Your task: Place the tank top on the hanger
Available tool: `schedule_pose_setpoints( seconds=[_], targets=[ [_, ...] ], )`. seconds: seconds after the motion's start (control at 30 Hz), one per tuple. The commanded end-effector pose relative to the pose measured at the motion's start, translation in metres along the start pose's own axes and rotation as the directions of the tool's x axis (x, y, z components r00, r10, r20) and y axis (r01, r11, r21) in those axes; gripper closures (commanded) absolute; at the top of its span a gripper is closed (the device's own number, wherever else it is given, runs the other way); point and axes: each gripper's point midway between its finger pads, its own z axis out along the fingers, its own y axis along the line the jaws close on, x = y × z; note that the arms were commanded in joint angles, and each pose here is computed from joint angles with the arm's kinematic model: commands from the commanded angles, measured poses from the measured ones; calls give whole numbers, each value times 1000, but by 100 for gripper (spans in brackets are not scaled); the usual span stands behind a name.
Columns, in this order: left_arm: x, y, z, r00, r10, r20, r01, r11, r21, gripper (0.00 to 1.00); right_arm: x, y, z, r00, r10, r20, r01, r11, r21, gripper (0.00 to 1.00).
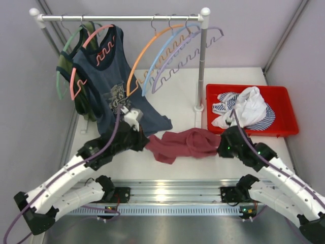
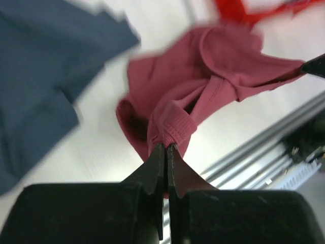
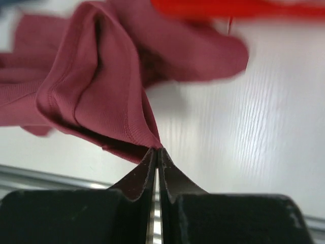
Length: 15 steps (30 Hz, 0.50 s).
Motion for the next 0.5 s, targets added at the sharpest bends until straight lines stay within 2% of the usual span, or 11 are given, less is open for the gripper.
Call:
schedule_pose_setpoints(
  seconds=[0.0, 0.03, 0.13, 0.17, 0.27, 0.33, 0.47],
  targets=[
    [102, -7, 22, 954, -177, -244, 205, 974, 97, 100, 49, 22, 7, 979, 169, -112, -185, 969, -161, 96],
    [119, -3, 24, 940, -202, -277, 233, 969, 84, 100, 71, 18, 14, 971, 180, -158, -202, 969, -142, 94],
    [161, 3, 28, 908, -241, -343, 277, 959, 58, 100, 85, 12, 14, 969, 177, -174, -200, 972, -126, 80],
    [166, 4, 28, 901, -258, -349, 291, 956, 43, 100, 84, 10, 13, 970, 170, -172, -191, 975, -116, 70],
    [174, 10, 32, 887, -269, -376, 287, 958, -8, 100, 64, 14, 11, 982, 142, -121, -155, 982, -107, 57],
    [178, 13, 35, 877, -267, -399, 277, 960, -33, 100, 50, 23, 12, 988, 117, -103, -129, 985, -112, 55],
    [166, 17, 40, 895, -277, -349, 272, 960, -63, 100, 26, 54, 24, 994, 93, -57, -101, 981, -164, 55]
  ],
)
